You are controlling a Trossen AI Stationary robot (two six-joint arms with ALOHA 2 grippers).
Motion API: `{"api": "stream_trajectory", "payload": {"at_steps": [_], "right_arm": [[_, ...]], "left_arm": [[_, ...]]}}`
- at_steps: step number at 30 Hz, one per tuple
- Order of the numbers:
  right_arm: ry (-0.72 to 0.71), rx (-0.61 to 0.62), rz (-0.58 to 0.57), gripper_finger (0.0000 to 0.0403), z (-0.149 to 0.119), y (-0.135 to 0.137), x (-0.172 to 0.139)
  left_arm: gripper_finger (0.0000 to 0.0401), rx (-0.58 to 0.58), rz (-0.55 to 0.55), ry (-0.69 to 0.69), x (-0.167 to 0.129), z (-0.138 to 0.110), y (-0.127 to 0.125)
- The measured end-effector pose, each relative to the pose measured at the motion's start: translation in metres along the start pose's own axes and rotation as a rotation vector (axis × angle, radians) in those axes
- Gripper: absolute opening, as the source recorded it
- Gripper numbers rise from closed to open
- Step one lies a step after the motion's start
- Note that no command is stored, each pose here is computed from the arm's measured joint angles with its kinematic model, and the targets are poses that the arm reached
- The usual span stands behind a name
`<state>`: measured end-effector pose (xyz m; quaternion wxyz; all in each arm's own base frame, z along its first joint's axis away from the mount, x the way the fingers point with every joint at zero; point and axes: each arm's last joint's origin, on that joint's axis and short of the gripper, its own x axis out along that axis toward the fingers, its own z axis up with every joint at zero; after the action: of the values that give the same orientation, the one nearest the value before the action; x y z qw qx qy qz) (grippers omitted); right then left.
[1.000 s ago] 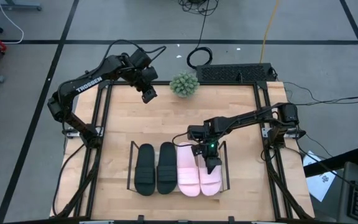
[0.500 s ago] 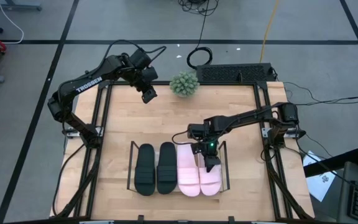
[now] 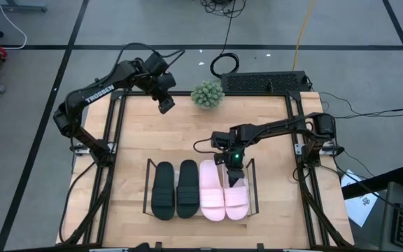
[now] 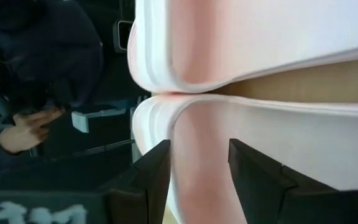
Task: Pick and place slides into the shelf
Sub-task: Return to Home Position
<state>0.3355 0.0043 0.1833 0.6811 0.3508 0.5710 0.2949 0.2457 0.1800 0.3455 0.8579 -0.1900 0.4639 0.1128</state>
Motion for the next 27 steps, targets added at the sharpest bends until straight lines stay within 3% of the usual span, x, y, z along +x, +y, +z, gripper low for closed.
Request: {"api": "stream_trajectory", "payload": {"at_steps": [16, 22, 27], "right_arm": [[-0.233, -0.005, -0.037, 0.0153, 0.010, -0.019, -0.056], [-0.412, -0.015, -0.169, 0.0153, 0.001, -0.015, -0.107], [-0.618, -0.050, -0.299, 0.0153, -0.023, 0.005, -0.161]], "left_arm": [[0.0104, -0.202, 0.062, -0.059, -0.027, -0.016, 0.066], [0.0104, -0.298, -0.036, -0.153, -0.048, -0.027, 0.089], [0.0104, -0.350, -0.120, -0.288, -0.084, -0.041, 0.089]]}}
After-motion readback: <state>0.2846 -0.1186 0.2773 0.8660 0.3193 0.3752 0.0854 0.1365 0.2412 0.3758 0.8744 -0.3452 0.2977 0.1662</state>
